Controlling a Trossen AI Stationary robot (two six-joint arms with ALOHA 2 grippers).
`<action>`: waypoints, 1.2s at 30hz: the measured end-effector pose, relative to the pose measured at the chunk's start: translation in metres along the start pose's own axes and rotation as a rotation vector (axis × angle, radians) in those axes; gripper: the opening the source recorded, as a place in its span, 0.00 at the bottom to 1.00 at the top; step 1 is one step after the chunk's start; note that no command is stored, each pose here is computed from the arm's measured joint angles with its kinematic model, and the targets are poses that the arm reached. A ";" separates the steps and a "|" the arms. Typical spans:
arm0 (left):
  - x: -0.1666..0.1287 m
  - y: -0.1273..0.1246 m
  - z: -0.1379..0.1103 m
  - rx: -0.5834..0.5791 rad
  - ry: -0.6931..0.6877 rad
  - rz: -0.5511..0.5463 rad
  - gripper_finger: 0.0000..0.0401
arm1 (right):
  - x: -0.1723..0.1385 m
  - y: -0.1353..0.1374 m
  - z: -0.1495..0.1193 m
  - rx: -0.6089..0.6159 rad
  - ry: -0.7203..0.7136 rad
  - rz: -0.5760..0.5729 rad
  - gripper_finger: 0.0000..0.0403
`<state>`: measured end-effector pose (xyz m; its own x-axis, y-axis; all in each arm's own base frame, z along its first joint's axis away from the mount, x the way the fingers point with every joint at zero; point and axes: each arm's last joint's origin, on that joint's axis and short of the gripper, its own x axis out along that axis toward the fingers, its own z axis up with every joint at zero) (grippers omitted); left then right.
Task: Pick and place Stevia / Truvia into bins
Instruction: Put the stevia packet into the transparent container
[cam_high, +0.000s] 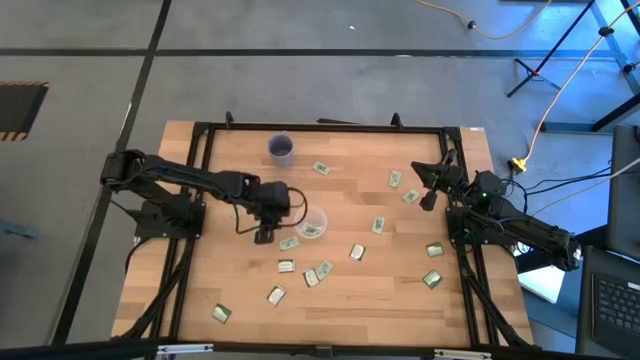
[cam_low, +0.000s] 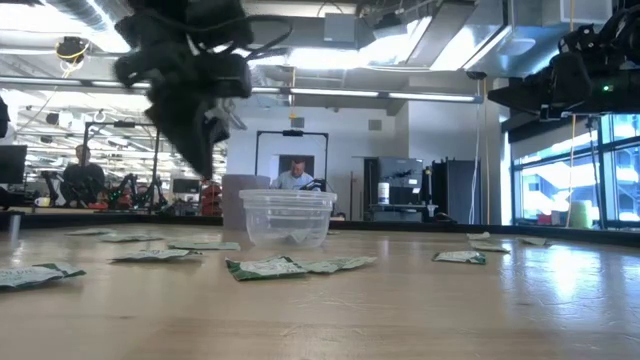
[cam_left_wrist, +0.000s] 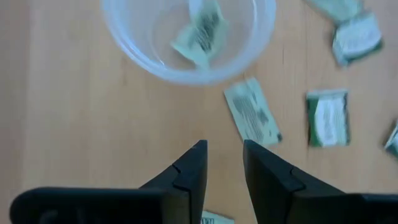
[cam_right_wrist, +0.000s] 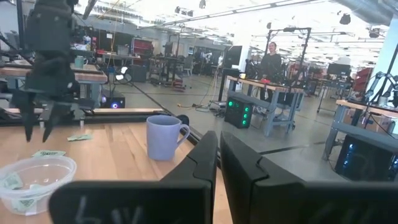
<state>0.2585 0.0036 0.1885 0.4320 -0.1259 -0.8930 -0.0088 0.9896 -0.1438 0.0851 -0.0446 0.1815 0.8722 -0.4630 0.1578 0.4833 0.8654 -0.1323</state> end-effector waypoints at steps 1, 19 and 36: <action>0.004 -0.002 -0.003 0.016 0.011 -0.002 0.25 | 0.000 0.000 0.000 0.000 0.000 0.000 0.06; 0.039 -0.046 -0.005 0.108 -0.044 0.007 0.37 | 0.000 0.000 -0.001 0.000 0.007 0.001 0.06; 0.071 -0.044 -0.014 -0.025 0.062 0.103 0.35 | 0.000 0.000 -0.001 0.001 0.008 0.001 0.06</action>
<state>0.2771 -0.0501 0.1250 0.3708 -0.0288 -0.9283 -0.0729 0.9955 -0.0600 0.0852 -0.0447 0.1806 0.8732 -0.4639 0.1495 0.4826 0.8659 -0.1315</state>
